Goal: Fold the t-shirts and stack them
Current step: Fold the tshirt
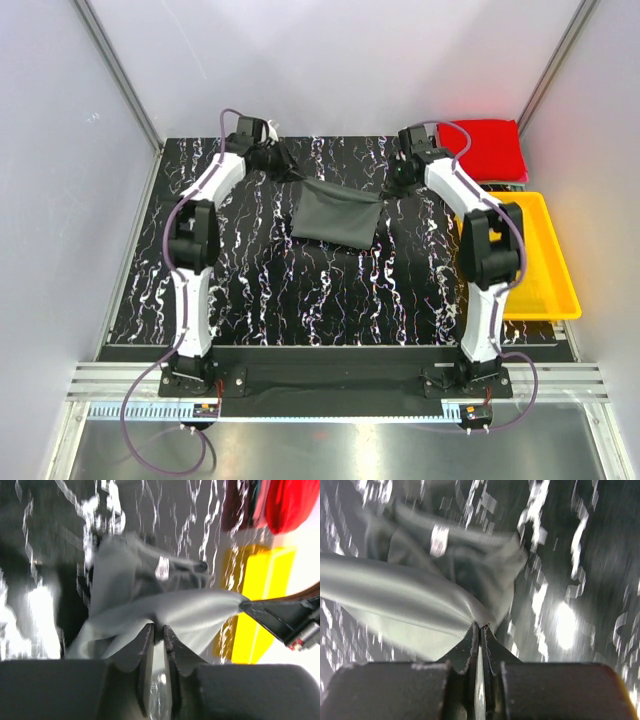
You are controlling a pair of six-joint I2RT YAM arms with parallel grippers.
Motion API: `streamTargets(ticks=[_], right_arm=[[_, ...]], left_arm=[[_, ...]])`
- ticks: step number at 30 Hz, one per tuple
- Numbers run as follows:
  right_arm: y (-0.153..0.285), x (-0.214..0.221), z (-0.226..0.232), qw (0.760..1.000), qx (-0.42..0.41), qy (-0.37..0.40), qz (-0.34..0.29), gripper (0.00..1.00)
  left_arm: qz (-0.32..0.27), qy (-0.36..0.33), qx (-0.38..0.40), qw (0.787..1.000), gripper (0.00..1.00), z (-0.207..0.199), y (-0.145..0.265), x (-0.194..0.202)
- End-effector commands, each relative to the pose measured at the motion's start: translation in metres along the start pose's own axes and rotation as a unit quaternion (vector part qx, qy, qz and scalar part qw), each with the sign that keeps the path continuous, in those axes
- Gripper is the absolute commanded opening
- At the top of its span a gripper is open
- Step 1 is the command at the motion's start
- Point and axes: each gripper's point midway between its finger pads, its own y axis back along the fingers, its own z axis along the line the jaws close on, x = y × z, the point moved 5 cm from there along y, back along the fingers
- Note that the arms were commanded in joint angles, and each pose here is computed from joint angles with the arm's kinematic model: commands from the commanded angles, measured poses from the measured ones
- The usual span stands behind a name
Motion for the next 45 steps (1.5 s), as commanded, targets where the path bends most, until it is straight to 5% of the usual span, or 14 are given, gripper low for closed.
streamTargets(ticks=[1,3,4,5,7,8,9,16,20,32,37,39,42,45], right_arm=[[-0.024,-0.031,-0.012,1.000,0.002,-0.004,-0.012,0.08],[-0.041,-0.043,-0.025,0.999,0.001,-0.037,-0.015,0.10],[-0.047,-0.048,-0.028,0.999,-0.005,-0.047,-0.018,0.23],[-0.063,-0.065,-0.028,0.997,-0.033,-0.067,-0.022,0.49],[-0.065,-0.070,-0.028,0.997,-0.039,-0.061,-0.026,0.59],[-0.066,-0.076,-0.024,0.997,-0.047,-0.050,-0.030,0.77],[-0.063,-0.078,-0.023,0.998,-0.047,-0.038,-0.031,0.80],[-0.026,-0.056,-0.022,0.997,-0.065,-0.003,-0.030,0.77],[-0.016,-0.031,-0.018,0.993,-0.113,0.020,-0.008,0.77],[-0.060,-0.024,-0.043,0.994,-0.100,0.035,0.019,0.69],[-0.081,-0.039,-0.063,0.994,-0.113,-0.014,0.001,0.36],[-0.087,-0.041,-0.070,0.992,-0.120,-0.034,0.000,0.33],[-0.089,-0.047,-0.067,0.990,-0.137,-0.031,-0.003,0.39],[-0.084,-0.053,-0.062,0.988,-0.151,-0.025,-0.002,0.67]], left_arm=[[-0.019,-0.005,0.113,0.993,0.19,-0.003,-0.029,-0.040],[-0.051,-0.024,0.162,0.985,0.21,-0.024,-0.031,-0.069],[-0.048,-0.013,0.163,0.985,0.24,-0.012,-0.049,-0.071],[-0.083,-0.015,0.216,0.973,0.30,-0.024,-0.049,-0.094],[-0.081,0.001,0.220,0.972,0.30,-0.020,-0.050,-0.095],[-0.085,0.004,0.217,0.972,0.31,-0.014,-0.049,-0.097],[-0.091,-0.002,0.217,0.972,0.32,-0.017,-0.041,-0.099],[-0.081,-0.058,0.061,0.993,0.33,0.026,-0.018,-0.045],[-0.076,-0.093,0.052,0.991,0.32,0.010,0.000,-0.016],[-0.005,-0.118,0.020,0.993,0.32,0.010,-0.051,0.048],[-0.005,-0.116,0.004,0.993,0.34,0.019,-0.062,0.045],[-0.007,-0.117,-0.001,0.993,0.34,0.022,-0.065,0.044],[-0.004,-0.114,-0.009,0.993,0.34,0.028,-0.071,0.045],[0.002,-0.105,-0.013,0.994,0.34,0.033,-0.076,0.049]])
